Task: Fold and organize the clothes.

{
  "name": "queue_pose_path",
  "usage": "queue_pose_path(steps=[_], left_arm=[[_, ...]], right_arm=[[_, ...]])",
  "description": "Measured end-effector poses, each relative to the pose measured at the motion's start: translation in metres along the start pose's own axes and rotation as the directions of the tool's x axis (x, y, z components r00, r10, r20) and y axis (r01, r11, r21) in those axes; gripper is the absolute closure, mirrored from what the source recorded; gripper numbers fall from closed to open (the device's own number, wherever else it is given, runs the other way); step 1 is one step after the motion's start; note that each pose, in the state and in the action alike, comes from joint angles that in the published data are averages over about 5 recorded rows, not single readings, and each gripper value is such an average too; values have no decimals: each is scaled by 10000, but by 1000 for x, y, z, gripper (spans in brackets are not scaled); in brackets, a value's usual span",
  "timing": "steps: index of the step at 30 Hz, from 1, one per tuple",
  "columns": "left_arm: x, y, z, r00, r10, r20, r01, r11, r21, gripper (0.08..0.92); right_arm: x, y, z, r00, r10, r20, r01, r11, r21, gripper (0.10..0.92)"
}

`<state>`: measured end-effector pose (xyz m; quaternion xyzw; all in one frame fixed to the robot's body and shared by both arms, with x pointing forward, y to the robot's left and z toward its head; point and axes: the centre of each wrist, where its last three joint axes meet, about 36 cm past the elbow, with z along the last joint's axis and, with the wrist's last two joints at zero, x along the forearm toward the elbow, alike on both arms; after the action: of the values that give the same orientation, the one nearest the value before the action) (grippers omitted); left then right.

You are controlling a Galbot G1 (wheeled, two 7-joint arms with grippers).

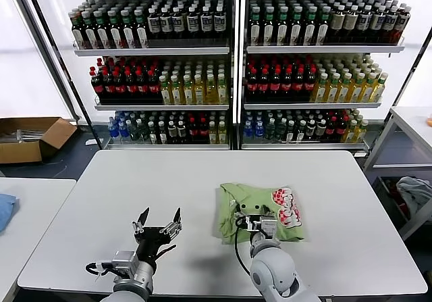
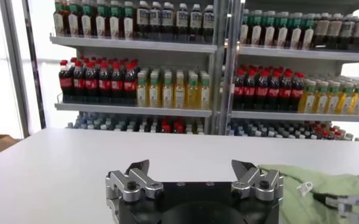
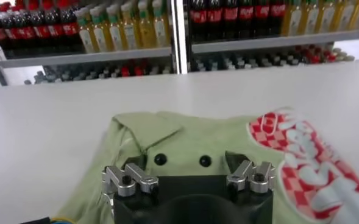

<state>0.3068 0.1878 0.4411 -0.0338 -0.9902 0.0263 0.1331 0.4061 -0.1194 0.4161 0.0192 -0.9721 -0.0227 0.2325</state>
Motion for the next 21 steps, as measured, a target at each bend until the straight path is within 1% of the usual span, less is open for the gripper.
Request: queue_pose_path(steps=[5,8,13,21], left_arm=[[-2,-1,0,10000,25,9,-25,10000,24,177],[-4,-3,1,10000,65,-9,-65,10000,57,177],[-7,-6,2,9999,144,-47,-144,9998,102,177],[-7,-7,6,9998,162,-151,-161,9998,95,177]], right_arm=[[17,-16,-10,9988,253,425,-252,9997,-13,200],[26,-27,-10,9978,439,499,-430,9989,-173,200],[36,-42,-2,9970,705,333,-688,9965,-485,200],[52,-53,11,9947,1024,-47,-1023,9887,-1093,200]])
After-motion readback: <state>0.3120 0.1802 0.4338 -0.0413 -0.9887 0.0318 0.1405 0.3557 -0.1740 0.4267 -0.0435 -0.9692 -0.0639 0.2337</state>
